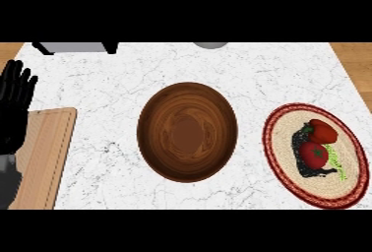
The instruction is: Pick the tomato from the placemat and place it in the bowl
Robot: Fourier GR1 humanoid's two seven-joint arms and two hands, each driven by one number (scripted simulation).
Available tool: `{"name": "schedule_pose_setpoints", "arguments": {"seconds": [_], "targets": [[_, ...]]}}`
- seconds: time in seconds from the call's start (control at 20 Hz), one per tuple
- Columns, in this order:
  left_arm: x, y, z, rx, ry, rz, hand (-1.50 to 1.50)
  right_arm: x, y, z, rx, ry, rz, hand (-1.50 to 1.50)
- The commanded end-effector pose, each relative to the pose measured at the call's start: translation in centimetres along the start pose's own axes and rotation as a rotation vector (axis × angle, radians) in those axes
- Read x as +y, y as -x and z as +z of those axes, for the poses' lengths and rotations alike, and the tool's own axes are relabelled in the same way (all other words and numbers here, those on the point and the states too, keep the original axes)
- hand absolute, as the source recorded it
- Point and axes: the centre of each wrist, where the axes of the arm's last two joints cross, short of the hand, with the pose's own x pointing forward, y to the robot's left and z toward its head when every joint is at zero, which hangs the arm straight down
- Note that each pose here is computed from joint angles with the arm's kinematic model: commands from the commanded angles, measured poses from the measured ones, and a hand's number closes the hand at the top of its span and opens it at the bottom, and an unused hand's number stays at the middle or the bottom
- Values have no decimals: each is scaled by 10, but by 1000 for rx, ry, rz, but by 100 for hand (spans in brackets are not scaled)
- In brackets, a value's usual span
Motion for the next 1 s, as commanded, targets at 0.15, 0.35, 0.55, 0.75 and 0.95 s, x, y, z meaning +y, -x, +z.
{"name": "schedule_pose_setpoints", "arguments": {"seconds": [0.15,0.35,0.55,0.75,0.95], "targets": [[-5,6,7,8,19,-7,0,-29,-11,4,72,-339,125,-150],[-2,-8,-7,-12,7,9,0,-23,-6,14,79,-424,195,-150],[3,-18,-10,-14,31,15,0,-18,10,13,123,-419,206,-150],[-17,-3,-6,5,49,20,0,-8,27,17,138,-416,208,-150],[-25,3,-1,-21,45,7,0,15,37,-1,161,-450,216,-150]]}}
